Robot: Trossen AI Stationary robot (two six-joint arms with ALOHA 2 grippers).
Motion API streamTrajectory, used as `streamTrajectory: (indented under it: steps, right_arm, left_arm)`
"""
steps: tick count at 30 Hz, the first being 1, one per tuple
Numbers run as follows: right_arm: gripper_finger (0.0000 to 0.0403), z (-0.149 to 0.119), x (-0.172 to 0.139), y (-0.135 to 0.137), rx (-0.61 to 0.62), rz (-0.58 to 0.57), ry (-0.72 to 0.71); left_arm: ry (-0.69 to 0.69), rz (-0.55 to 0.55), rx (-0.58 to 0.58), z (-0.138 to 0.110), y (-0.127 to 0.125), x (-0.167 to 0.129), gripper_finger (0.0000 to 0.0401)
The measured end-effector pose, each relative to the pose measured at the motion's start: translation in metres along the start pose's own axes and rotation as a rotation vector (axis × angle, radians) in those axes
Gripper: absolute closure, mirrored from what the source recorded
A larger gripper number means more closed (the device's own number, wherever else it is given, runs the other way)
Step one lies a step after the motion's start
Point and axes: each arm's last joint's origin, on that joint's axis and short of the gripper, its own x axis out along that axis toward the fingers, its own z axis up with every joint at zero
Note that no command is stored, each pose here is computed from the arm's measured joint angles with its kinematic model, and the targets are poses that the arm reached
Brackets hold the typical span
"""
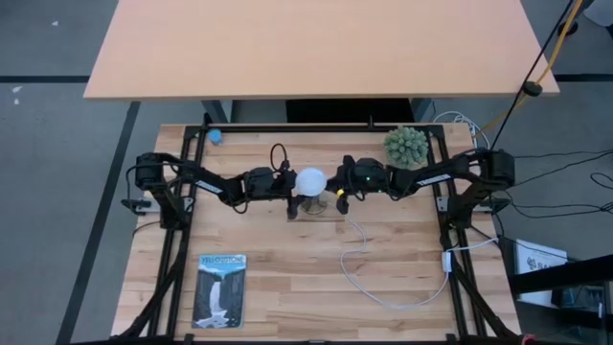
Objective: Screw lightbulb
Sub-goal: Insert the lightbulb into the lamp
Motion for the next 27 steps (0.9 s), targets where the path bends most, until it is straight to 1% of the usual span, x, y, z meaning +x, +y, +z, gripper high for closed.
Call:
streamTrajectory:
  steps: [3, 7, 11, 13, 16, 17, 18, 20, 22, 24, 26, 27]
  right_arm:
    - [0.0358, -0.001, 0.002, 0.0, -0.003, 0.001, -0.007]
    - [0.0358, -0.007, 0.006, -0.001, 0.005, 0.002, 0.018]
    - [0.0358, -0.011, 0.01, 0.002, 0.003, 0.022, 0.03]
    - [0.0362, -0.012, 0.01, 0.004, 0.001, 0.067, 0.033]
    - [0.0377, -0.012, 0.009, 0.008, -0.014, 0.196, 0.039]
    - [0.0383, -0.012, 0.009, 0.008, -0.017, 0.206, 0.04]
    - [0.0389, -0.012, 0.009, 0.008, -0.016, 0.193, 0.041]
    - [0.0399, -0.013, 0.009, 0.004, 0.004, 0.105, 0.05]
    - [0.04, -0.013, 0.009, 0.0, 0.027, 0.01, 0.047]
    - [0.0398, -0.011, 0.009, -0.003, 0.044, -0.046, 0.025]
    - [0.0398, -0.008, 0.009, -0.002, 0.044, -0.032, -0.004]
    - [0.0399, -0.007, 0.009, -0.001, 0.031, 0.008, -0.011]
  left_arm:
    - [-0.006, 0.0, 0.001, 0.001, 0.0, 0.0, 0.0172]
    - [-0.006, 0.0, 0.0, 0.001, 0.0, 0.0, 0.0172]
    - [-0.005, 0.0, 0.0, 0.0, 0.0, 0.0, 0.0172]
    - [-0.004, 0.0, 0.0, 0.0, 0.0, 0.0, 0.0172]
    - [0.001, 0.0, 0.0, 0.0, 0.0, 0.0, 0.0172]
    - [0.001, 0.0, -0.001, 0.0, 0.0, 0.0, 0.0172]
    - [0.001, 0.0, 0.0, 0.0, 0.0, 0.0, 0.0172]
    - [0.001, 0.0, -0.001, 0.0, 0.0, 0.0, 0.0172]
    - [0.002, 0.0, -0.001, 0.0, 0.0, 0.0, 0.0172]
    - [0.002, 0.0, -0.001, 0.0, 0.0, 0.0, 0.0172]
    - [0.003, 0.0, -0.001, 0.0, 0.0, 0.0, 0.0172]
    - [0.003, 0.0, -0.001, 0.0, 0.0, 0.0, 0.0172]
